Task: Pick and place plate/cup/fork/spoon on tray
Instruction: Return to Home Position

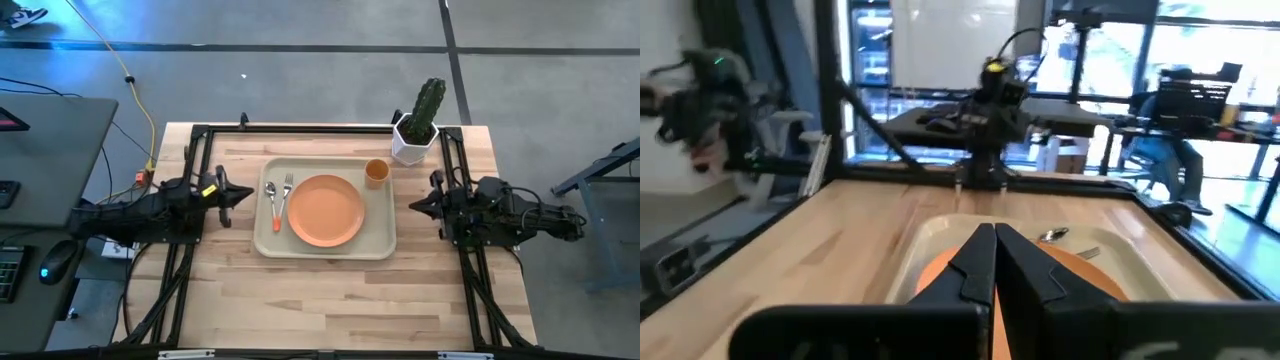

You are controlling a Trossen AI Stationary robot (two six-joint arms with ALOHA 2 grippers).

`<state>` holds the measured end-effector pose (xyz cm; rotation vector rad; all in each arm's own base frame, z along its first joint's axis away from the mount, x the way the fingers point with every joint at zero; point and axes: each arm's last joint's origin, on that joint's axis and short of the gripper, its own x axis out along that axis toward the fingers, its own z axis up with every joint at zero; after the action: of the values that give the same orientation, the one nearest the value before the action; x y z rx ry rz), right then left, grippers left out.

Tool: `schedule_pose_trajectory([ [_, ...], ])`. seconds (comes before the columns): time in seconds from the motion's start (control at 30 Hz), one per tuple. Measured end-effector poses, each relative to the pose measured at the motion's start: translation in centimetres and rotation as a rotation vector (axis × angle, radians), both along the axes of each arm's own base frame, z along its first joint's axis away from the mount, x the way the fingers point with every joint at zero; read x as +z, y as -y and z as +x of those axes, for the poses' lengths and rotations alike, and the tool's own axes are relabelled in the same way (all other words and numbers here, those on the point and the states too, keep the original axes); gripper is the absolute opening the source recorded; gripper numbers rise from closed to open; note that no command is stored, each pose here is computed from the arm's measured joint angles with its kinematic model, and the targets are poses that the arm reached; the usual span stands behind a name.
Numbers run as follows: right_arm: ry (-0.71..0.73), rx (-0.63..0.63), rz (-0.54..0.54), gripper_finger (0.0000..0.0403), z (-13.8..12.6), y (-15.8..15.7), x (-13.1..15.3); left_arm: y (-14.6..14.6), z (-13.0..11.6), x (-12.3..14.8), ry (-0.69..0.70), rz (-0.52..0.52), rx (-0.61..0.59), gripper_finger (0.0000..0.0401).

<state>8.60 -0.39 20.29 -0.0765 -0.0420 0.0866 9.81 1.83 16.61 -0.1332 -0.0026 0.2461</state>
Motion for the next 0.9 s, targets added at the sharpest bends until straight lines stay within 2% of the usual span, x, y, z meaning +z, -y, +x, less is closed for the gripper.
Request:
schedule_pose_trajectory([
  [0.13, 0.019, -0.021, 0.047, 0.0000, 0.0, 0.1, 0.2, -0.1, 0.5, -0.8, -0.089, -0.030, 0.002, 0.0000],
  [0.27, 0.013, 0.019, 0.060, 0.0000, 0.0, 0.0, 0.2, -0.1, 1.0, -1.6, -0.191, 0.008, -0.012, 0.0000],
  [0.43, -0.009, 0.031, 0.042, 0.0000, 0.0, -0.1, 0.0, -0.1, 1.1, -0.7, -0.105, 0.016, -0.010, 0.0000],
  [0.6, -0.034, 0.035, 0.031, 0.0000, 0.0, -0.1, -0.3, -0.1, 1.1, -0.7, -0.102, 0.013, -0.022, 0.0000],
  [0.9, -0.032, 0.046, -0.019, 0.0000, 0.0, -0.1, -0.3, 0.0, 0.6, 0.5, 0.029, 0.063, -0.030, 0.0000],
])
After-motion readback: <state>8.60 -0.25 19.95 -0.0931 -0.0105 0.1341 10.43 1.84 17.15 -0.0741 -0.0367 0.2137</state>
